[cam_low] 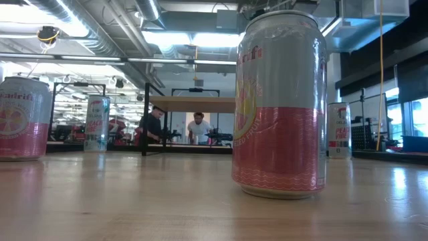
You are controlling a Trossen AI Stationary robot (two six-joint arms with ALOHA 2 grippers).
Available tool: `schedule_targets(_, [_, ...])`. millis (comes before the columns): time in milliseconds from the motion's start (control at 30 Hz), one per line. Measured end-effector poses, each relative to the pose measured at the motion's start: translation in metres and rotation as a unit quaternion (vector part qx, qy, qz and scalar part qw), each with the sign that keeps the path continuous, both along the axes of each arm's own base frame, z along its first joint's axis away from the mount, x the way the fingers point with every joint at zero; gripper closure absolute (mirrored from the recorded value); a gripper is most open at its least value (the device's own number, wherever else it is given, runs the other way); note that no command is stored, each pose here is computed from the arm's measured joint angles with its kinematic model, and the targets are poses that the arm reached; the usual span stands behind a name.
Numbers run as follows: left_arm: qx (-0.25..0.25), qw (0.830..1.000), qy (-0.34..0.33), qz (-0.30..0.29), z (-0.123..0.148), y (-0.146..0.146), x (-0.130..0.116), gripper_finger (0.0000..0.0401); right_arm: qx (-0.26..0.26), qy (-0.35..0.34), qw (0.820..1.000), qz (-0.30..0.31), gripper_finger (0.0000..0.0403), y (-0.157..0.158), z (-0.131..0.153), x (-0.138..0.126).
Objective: Place canned beverage on shelf
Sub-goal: Put the red soda can on the shelf aligned with the other red soda can
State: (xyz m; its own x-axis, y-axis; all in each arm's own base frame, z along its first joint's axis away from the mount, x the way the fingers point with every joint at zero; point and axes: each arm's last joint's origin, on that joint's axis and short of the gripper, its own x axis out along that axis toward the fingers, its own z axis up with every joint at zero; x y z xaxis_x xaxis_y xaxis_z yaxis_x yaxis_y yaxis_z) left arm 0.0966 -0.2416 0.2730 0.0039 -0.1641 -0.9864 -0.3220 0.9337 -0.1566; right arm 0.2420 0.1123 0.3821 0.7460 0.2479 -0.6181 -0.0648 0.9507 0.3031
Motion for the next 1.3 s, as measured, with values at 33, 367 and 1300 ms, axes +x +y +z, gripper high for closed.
schedule_targets(33, [0.002,1.0,-0.001,0.0,-0.002,0.0,0.0,0.0111,0.0,0.0,1.0,0.0,0.001,0.0,0.0,0.0])
schedule_targets(367, [-0.019,1.0,-0.01,-0.002,-0.026,-0.002,0.001,0.0111,-0.011,-0.006,1.0,-0.018,0.001,-0.001,0.0,0.0])
schedule_targets(1300, [-0.018,0.999,-0.04,0.002,-0.033,-0.005,0.004,0.0058,-0.014,-0.007,1.0,-0.021,0.001,-0.002,0.0,0.0])
